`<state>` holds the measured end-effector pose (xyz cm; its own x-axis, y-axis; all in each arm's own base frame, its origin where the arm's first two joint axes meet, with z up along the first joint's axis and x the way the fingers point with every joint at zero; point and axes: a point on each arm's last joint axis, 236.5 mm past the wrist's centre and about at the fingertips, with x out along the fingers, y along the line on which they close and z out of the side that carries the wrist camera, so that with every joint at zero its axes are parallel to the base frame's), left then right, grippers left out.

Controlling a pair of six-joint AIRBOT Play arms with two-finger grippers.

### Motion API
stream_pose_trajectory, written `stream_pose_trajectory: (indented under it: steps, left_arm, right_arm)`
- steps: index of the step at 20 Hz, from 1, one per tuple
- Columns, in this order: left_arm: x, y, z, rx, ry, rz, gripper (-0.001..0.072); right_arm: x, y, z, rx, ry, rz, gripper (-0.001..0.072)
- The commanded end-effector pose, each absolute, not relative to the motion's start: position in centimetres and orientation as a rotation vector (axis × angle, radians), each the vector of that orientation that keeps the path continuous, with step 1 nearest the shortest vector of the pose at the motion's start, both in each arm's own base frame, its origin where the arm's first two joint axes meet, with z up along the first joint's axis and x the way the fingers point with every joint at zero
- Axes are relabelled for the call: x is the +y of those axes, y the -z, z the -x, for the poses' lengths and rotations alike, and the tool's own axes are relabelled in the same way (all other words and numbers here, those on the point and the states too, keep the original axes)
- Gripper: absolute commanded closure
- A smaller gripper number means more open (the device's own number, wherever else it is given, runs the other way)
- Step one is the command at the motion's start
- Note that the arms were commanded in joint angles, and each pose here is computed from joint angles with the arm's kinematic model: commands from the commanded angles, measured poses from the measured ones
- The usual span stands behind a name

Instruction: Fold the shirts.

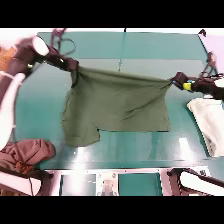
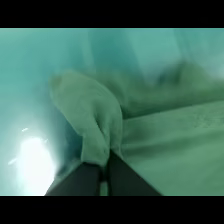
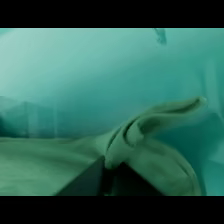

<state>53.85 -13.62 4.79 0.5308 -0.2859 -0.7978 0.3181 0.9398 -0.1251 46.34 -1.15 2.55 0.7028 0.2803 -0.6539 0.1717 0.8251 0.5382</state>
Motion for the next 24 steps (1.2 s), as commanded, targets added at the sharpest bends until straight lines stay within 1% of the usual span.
stream_pose_trajectory:
  steps: [1,2,3,5,6,7,9,11,12,13,14,15,17,19,21,23,24]
  left_arm:
    - [-14.3,-1.3,-56.9,0.950,0.375,0.019,0.0319]
    - [-13.3,-3.0,-57.0,0.954,0.374,0.016,0.0319]
    - [-11.6,-4.9,-56.8,0.970,0.373,0.010,0.0319]
    - [-7.0,-7.5,-55.0,1.044,0.350,0.025,0.0318]
    - [-4.8,-7.6,-53.5,1.109,0.344,0.062,0.0317]
    - [-2.9,-7.4,-51.9,1.163,0.343,0.127,0.0317]
    - [-0.1,-5.0,-47.7,1.321,0.369,0.296,0.0317]
    - [1.9,-1.5,-44.1,1.454,0.352,0.433,0.0318]
    - [2.5,0.3,-41.9,1.528,0.346,0.486,0.0301]
    - [2.7,2.2,-39.5,1.611,0.347,0.546,0.0183]
    - [2.7,3.7,-37.4,1.679,0.347,0.601,0.0163]
    - [2.4,5.2,-35.3,1.743,0.358,0.646,0.0163]
    - [1.3,7.5,-32.3,1.820,0.387,0.689,0.0163]
    - [0.7,9.4,-31.0,1.841,0.374,0.716,0.0163]
    - [-0.5,10.7,-30.3,1.832,0.376,0.770,0.0163]
    - [-2.9,11.3,-31.5,1.752,0.422,0.830,0.0164]
    - [-4.1,11.7,-32.1,1.721,0.441,0.833,0.0195]
  right_arm:
    - [-2.0,0.9,-48.5,0.835,-0.028,-0.656,0.0419]
    - [-2.9,-0.3,-48.4,0.834,-0.037,-0.650,0.0401]
    - [-3.9,-1.4,-47.7,0.852,-0.050,-0.637,0.0402]
    - [-5.8,-2.9,-44.7,0.910,-0.062,-0.670,0.0403]
    - [-6.5,-2.6,-42.4,0.961,-0.059,-0.671,0.0435]
    - [-7.1,-1.9,-40.1,1.009,-0.041,-0.663,0.0453]
    - [-7.8,0.4,-35.1,1.096,0.015,-0.663,0.0447]
    - [-7.6,3.2,-30.5,1.185,0.082,-0.724,0.0373]
    - [-6.9,4.8,-28.5,1.234,0.091,-0.764,0.0373]
    - [-6.0,6.2,-26.9,1.280,0.092,-0.801,0.0373]
    - [-5.0,7.8,-25.5,1.326,0.092,-0.831,0.0373]
    - [-4.2,9.0,-24.4,1.358,0.094,-0.858,0.0373]
    - [-3.4,10.6,-23.3,1.397,0.103,-0.885,0.0371]
    - [-3.3,11.1,-23.1,1.405,0.105,-0.899,0.0352]
    - [-3.2,11.2,-23.5,1.395,0.108,-0.919,0.0351]
    - [-3.1,11.4,-23.8,1.391,0.109,-0.940,0.0351]
    - [-2.9,11.6,-23.9,1.393,0.103,-0.957,0.0351]
